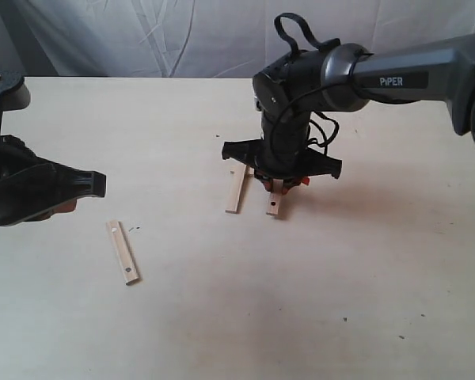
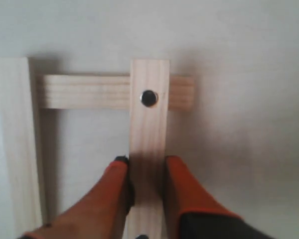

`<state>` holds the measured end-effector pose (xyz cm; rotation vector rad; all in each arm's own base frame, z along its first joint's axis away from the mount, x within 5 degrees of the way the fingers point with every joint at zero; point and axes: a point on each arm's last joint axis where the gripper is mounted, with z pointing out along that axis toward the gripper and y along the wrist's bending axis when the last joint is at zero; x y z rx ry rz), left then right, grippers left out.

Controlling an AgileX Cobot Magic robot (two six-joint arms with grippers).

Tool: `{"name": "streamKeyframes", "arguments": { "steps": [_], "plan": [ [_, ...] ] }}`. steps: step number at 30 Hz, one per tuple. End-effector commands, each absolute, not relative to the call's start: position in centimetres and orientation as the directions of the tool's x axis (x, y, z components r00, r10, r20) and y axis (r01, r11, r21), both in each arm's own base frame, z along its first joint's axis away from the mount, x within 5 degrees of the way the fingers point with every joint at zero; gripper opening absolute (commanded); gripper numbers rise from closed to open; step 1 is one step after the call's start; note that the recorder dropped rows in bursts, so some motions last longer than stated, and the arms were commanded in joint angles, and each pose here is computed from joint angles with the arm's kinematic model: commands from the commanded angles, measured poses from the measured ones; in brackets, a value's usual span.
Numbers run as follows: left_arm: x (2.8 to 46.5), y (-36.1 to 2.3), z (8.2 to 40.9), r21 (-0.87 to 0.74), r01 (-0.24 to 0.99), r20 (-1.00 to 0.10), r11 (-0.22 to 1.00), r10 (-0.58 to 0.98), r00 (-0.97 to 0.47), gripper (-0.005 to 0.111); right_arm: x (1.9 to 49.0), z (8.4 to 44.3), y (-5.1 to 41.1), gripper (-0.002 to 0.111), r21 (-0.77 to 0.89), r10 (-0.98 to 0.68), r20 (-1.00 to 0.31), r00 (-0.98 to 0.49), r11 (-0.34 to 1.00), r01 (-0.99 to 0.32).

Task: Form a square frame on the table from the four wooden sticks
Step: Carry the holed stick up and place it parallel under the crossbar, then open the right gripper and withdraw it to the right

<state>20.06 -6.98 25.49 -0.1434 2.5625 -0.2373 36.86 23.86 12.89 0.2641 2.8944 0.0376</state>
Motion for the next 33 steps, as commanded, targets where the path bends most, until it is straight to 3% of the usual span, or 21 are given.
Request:
{"name": "streamKeyframes", "arguments": {
  "steps": [1,5,11,13,20,23,28,30,33],
  "plan": [
    [19.9,-6.9,25.5,-0.202,-0.056,-0.521,0.978,-0.156,-0.84,0.0,37.1,13.0,23.3,0.0,0.043,0.2,-0.221,-0.954,0.98,0.196],
    [19.9,-6.9,25.5,-0.202,-0.056,-0.521,0.978,-0.156,-0.84,0.0,37.0,13.0,23.6,0.005,0.075,0.223,-0.206,-0.953,0.974,0.212],
    [19.9,-6.9,25.5,-0.202,-0.056,-0.521,0.978,-0.156,-0.84,0.0,37.0,13.0,23.6,0.037,0.067,0.198,-0.204,-0.959,0.98,0.188],
    [19.9,-6.9,25.5,-0.203,-0.055,-0.522,0.978,-0.156,-0.839,0.0,37.0,13.0,23.6,0.04,0.067,0.198,-0.204,-0.959,0.98,0.188],
    [20.0,-6.9,25.5,-0.198,-0.053,-0.525,0.979,-0.151,-0.838,0.0,36.7,13.7,23.5,0.039,0.06,0.193,-0.197,-0.961,0.981,0.185],
    [20.0,-6.9,25.5,-0.193,-0.044,-0.528,0.98,-0.141,-0.837,0.0,36.4,15.2,23.6,0.039,0.099,0.072,-0.174,-0.982,0.994,0.055],
    [20.0,-6.9,25.5,-0.156,0.017,-0.546,0.988,-0.072,-0.835,0.0,35.7,17.4,23.1,0.039,0.157,-0.021,-0.129,-0.991,0.987,-0.041],
    [20.0,-6.8,25.5,-0.133,0.044,-0.553,0.99,-0.037,-0.832,0.0,35.3,18.5,22.8,0.031,0.139,-0.069,-0.127,-0.989,0.986,-0.087],
    [19.9,-6.7,25.2,-0.075,0.107,-0.557,0.991,0.047,-0.829,0.0,34.4,20.0,22.3,0.004,0.116,-0.123,-0.091,-0.988,0.984,-0.134]
  ]
}}
